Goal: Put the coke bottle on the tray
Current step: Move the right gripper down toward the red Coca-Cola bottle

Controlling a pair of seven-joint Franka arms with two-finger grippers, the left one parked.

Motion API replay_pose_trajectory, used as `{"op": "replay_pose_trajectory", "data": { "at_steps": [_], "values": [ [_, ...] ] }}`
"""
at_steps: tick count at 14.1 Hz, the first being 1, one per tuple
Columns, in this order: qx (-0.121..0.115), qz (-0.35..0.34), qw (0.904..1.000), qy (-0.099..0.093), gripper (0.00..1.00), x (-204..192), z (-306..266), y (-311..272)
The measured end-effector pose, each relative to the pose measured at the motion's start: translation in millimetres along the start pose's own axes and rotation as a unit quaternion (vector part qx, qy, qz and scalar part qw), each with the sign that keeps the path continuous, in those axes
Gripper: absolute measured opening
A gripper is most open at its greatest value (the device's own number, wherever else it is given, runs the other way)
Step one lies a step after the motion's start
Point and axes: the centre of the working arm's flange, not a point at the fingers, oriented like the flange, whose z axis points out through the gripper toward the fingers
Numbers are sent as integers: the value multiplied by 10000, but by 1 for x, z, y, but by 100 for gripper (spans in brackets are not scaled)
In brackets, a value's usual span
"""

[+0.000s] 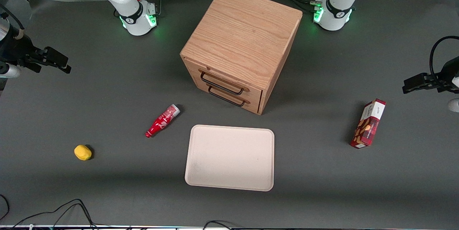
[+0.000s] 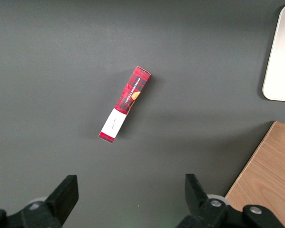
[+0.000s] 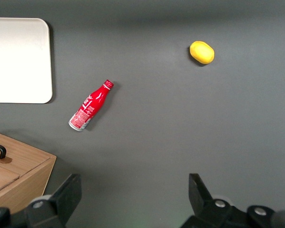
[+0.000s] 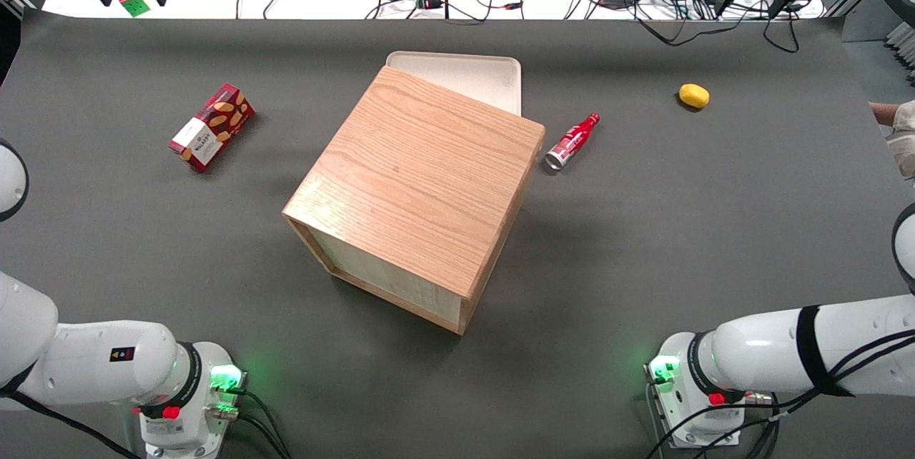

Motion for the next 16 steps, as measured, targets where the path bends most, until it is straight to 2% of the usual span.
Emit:
{"op": "replay_pose_trajectory", "data": {
  "at_steps": [6,8,10,14,16],
  "values": [
    [-16,156,9998,-108,100,6,11,-2],
    [-17,396,9990,-207,100,14,25,-12],
    [8,718,9972,-202,100,27,46,-37],
    [33,1630,9863,-246,100,48,110,-105],
    [129,2097,9775,-178,100,52,158,-136]
  ]
}}
